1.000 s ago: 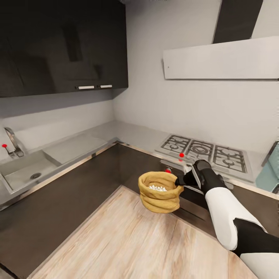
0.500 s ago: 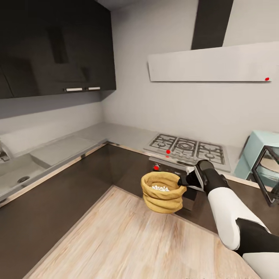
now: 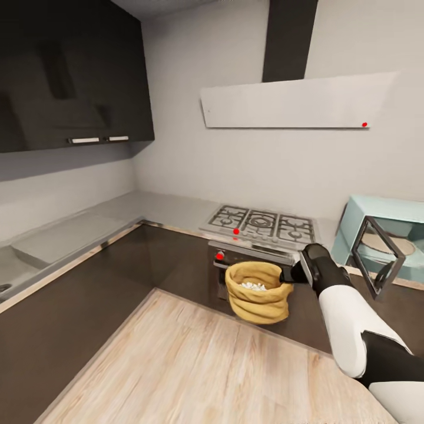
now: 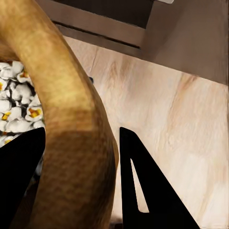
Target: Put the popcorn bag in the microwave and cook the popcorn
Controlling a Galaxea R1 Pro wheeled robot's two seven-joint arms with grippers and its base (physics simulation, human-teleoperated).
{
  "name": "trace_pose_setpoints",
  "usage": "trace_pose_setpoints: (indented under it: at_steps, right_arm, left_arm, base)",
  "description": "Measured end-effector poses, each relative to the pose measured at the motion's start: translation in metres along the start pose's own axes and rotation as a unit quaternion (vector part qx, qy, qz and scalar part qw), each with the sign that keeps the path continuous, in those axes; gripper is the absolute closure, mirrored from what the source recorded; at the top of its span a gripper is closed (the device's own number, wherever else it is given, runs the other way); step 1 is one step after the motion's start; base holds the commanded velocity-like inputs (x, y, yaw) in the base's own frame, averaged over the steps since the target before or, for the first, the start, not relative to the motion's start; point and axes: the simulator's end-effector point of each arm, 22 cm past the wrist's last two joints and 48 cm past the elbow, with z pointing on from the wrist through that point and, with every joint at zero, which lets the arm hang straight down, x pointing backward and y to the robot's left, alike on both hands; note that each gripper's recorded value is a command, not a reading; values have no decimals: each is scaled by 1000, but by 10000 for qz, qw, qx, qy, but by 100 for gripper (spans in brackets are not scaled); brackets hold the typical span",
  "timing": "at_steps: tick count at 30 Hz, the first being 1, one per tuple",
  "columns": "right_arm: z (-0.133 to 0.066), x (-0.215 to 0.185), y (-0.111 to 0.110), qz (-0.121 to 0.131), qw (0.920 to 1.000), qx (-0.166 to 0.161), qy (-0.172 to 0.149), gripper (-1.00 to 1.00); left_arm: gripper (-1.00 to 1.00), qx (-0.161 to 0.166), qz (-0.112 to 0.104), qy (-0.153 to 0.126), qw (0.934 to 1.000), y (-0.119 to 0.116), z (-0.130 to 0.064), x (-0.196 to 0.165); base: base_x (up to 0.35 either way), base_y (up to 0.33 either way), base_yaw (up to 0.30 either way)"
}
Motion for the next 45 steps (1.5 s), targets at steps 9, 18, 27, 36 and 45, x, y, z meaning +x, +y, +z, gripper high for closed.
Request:
trace_pose_setpoints:
  at_steps: [9,18,27,36,45]
  right_arm:
    - [-4,1,-12,298,9994,144,-17,100]
    - [-10,-2,-15,307,9994,157,-69,100]
    - [-11,-3,-15,328,9994,101,-84,100]
    - [-10,-3,-13,321,9994,80,-77,100]
    - [-11,-2,-17,312,9994,142,-73,100]
  left_arm:
    - [-100,19,-6,-45,10000,-1,0,-3]
    - [-100,50,30,-90,9999,-4,0,-7]
    - [-100,67,15,-95,9999,-7,0,-7]
    - [-100,61,3,-96,9999,-6,0,-7]
    - [-100,59,-4,-97,9999,-6,0,-7]
  base:
    - [0,0,-226]
    - [0,0,-226]
    - [-138,0,-58]
    - [-344,0,0]
    - [-346,0,-5]
